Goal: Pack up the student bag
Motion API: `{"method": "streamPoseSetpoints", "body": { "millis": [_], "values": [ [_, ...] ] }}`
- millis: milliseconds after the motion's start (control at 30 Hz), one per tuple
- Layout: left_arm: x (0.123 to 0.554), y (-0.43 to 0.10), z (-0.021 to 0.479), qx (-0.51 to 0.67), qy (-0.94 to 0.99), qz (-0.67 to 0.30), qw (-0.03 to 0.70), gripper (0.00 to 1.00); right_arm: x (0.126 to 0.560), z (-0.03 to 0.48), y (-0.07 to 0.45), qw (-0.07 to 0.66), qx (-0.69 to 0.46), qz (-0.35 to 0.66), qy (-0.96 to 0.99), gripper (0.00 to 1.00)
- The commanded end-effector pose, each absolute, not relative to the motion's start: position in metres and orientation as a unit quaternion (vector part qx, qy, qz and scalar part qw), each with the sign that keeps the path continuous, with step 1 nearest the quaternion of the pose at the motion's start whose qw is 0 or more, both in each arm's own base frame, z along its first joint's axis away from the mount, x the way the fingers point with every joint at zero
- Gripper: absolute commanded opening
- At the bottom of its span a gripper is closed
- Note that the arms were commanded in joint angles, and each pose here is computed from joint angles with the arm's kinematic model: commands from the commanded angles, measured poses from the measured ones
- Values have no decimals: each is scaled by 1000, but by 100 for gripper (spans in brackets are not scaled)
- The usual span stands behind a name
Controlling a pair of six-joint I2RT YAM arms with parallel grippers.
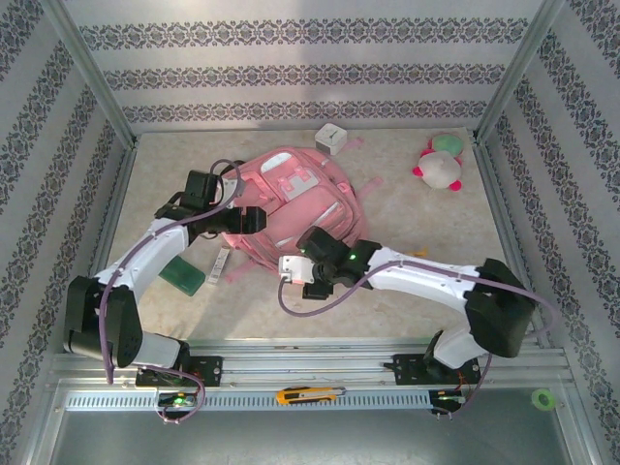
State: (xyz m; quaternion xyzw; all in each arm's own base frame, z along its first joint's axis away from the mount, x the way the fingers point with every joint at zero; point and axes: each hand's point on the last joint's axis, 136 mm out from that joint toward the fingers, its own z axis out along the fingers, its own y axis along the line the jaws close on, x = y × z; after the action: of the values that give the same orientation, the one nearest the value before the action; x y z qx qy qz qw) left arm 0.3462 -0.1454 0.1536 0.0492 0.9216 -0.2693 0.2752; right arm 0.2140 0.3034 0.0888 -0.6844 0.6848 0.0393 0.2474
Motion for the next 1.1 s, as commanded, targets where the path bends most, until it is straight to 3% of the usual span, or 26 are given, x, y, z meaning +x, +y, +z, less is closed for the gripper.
{"method": "streamPoseSetpoints", "body": {
  "millis": [0,233,333,467,700,1067],
  "values": [
    [353,-143,173,47,904,-280,320,83,245,79,299,271,-709,-62,648,65],
    [352,-139,168,32,895,-279,345,84,277,56,299,311,-688,-134,642,60],
    [351,-139,163,26,892,-285,350,84,281,54,297,323,-683,-146,639,30],
    [346,-141,155,20,892,-293,342,83,278,82,298,349,-670,-125,643,1],
    [330,-143,159,26,881,-315,351,82,261,164,295,400,-646,26,650,0],
    [329,-177,162,11,797,-474,374,78,271,203,280,421,-619,60,660,0]
  ]
}}
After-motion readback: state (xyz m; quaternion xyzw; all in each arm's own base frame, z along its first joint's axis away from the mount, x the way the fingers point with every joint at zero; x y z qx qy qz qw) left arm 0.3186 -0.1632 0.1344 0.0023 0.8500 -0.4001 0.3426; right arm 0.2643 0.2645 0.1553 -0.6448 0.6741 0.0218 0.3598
